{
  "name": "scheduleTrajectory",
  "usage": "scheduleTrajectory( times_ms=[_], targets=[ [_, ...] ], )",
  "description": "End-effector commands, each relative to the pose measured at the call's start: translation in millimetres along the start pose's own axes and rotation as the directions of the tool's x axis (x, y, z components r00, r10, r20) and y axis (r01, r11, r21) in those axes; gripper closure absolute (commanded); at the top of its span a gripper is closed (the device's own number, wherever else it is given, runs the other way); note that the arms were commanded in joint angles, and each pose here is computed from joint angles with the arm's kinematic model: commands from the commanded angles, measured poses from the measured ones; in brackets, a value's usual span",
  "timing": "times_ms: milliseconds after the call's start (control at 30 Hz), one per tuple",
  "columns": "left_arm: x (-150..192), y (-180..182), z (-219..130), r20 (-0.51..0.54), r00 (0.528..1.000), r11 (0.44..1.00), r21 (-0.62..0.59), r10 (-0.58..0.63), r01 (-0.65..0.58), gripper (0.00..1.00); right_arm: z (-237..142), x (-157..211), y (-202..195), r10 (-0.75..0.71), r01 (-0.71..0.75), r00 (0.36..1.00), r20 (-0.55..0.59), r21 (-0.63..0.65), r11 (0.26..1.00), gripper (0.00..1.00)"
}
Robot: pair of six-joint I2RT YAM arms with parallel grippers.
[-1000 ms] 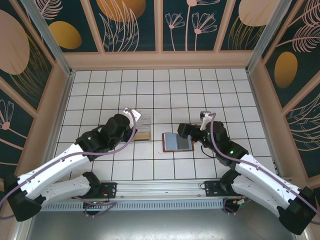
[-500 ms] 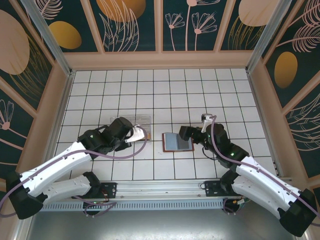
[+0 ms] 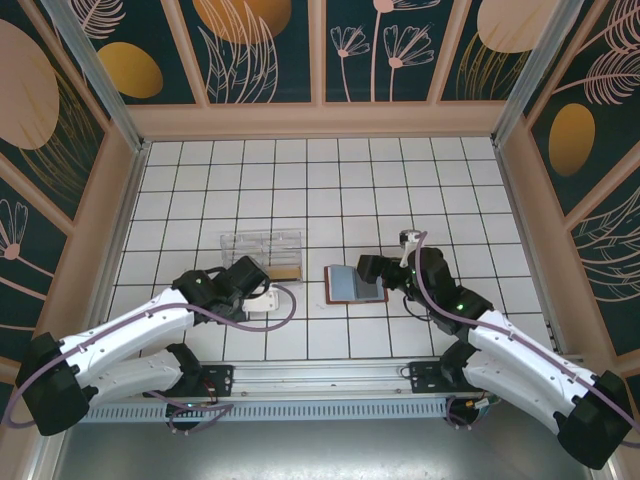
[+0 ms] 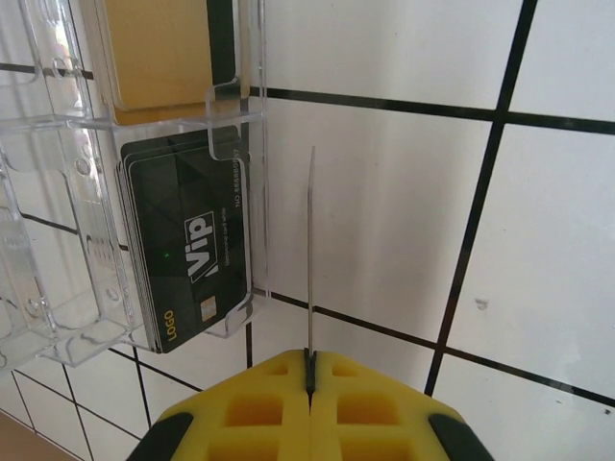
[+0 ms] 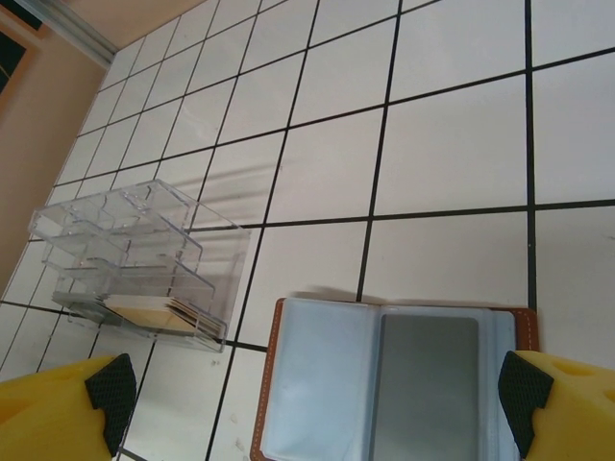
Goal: Take the credit cards out of the card holder
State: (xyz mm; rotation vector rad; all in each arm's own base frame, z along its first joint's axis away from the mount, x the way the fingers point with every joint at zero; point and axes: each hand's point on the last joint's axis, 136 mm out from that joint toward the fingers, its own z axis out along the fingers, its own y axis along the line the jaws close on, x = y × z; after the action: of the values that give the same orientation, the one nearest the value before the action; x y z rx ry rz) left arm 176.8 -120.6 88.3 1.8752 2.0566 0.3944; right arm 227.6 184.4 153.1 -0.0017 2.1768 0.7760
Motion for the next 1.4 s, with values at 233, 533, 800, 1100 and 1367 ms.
scheduleTrajectory(
  times_ms=[233,533,800,1100,1367],
  targets=[
    [-2,41,8,0.035,0.999,0.994,-0.109,-0.028,0.031,1.00,1,-2,3,0.010,-0.010,1.000,0.020,-0.016,1.000,0.01],
    [-3,49,20,0.018,1.000,0.994,-0.109,-0.017,0.019,1.00,2,0,1,0.010,-0.010,1.000,0.017,-0.010,1.000,0.01],
    [-1,46,31,0.017,1.000,0.994,-0.109,-0.021,0.023,1.00,4,2,-1,0.009,-0.009,1.000,0.010,-0.007,1.000,0.01],
    [3,47,40,0.000,0.999,0.989,-0.139,-0.042,0.042,0.91,5,2,-1,0.012,-0.012,1.000,0.011,-0.007,1.000,0.01],
    [6,54,42,-0.004,0.997,0.979,-0.193,-0.071,0.069,0.57,5,3,-1,0.013,-0.013,1.000,0.008,-0.009,1.000,0.01]
  ],
)
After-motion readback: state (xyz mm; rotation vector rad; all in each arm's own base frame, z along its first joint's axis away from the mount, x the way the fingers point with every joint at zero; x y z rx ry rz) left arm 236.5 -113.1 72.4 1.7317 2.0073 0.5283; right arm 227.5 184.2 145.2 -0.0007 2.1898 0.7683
